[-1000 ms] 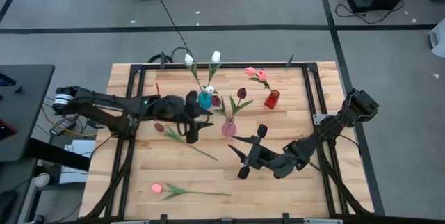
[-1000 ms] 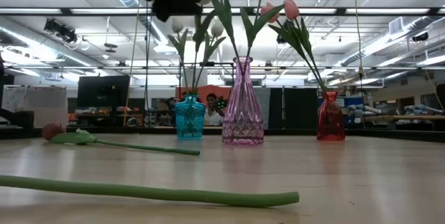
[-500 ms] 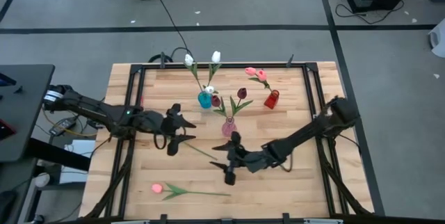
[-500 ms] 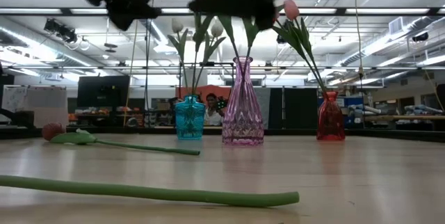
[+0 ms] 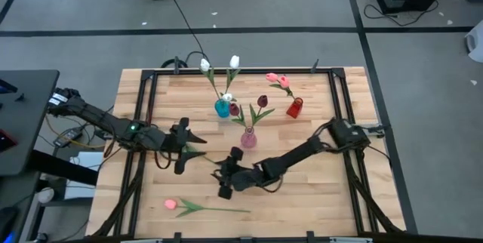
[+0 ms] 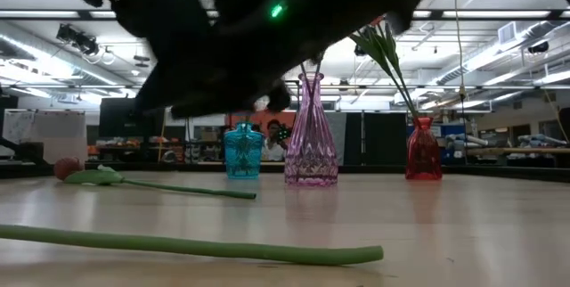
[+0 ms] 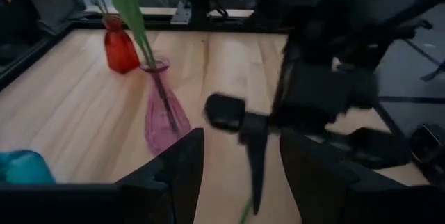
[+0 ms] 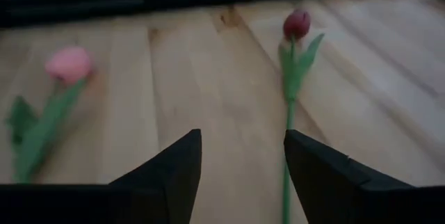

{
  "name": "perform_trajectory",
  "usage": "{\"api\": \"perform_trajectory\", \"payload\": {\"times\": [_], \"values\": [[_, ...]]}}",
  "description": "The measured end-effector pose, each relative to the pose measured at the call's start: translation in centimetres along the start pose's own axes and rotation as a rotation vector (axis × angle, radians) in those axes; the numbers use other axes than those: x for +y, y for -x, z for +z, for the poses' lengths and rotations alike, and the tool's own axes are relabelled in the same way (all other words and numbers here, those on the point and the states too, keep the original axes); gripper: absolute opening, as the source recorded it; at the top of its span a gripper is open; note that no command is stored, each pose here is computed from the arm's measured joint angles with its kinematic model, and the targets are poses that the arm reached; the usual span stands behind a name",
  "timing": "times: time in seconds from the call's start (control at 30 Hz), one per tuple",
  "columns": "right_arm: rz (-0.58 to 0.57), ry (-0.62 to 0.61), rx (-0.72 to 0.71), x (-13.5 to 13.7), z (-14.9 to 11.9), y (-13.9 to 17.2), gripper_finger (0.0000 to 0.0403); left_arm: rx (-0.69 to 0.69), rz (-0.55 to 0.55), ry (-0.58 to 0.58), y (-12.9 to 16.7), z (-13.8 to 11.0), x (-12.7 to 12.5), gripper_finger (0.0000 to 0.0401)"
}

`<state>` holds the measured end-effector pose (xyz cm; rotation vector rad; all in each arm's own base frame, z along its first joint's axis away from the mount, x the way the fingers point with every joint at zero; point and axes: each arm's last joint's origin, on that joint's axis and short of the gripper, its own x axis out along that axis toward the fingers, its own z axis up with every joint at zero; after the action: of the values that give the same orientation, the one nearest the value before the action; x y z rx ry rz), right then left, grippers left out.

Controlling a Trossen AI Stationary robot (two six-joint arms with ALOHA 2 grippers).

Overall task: Sort flowers into vase by color
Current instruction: Put the red tulip into the pink vase

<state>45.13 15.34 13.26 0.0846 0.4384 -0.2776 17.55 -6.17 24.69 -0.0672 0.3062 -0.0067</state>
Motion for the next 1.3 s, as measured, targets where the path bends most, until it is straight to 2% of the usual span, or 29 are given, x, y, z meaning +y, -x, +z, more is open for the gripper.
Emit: {"api": "perform_trajectory", "payload": {"times": [0.2, 0.4, 0.6, 0.77, 0.93, 1.1, 1.3], "values": [[-0.021, 0.023, 0.035, -0.2, -0.7, -3.8, 0.0198, -0.030, 0.045, -0.023, 0.7, -1.0, -0.2, 0.0195], [-0.093, 0.033, 0.087, -1.5, -0.9, -6.5, 0.0192, -0.054, 0.022, -0.015, 2.0, -1.0, -0.1, 0.0195], [-0.148, -0.011, 0.157, -3.1, -1.5, -7.4, 0.0182, -0.079, 0.001, 0.010, 3.0, -0.7, 0.0, 0.0195], [-0.090, -0.043, 0.218, -3.4, -1.7, -7.5, 0.0127, -0.081, -0.007, 0.030, 3.3, -0.7, 0.0, 0.0195], [-0.091, -0.021, 0.267, -3.2, -2.1, -7.2, 0.0022, -0.082, -0.013, 0.035, 3.3, -0.7, 0.0, 0.0195], [-0.104, -0.025, 0.289, -3.0, -2.4, -6.9, 0.0009, -0.086, -0.014, 0.037, 3.3, -0.6, 0.0, 0.0195], [-0.123, -0.010, 0.280, -2.6, -1.5, -5.8, 0.0004, -0.088, -0.015, 0.040, 3.3, -0.6, 0.0, 0.0195]]}}
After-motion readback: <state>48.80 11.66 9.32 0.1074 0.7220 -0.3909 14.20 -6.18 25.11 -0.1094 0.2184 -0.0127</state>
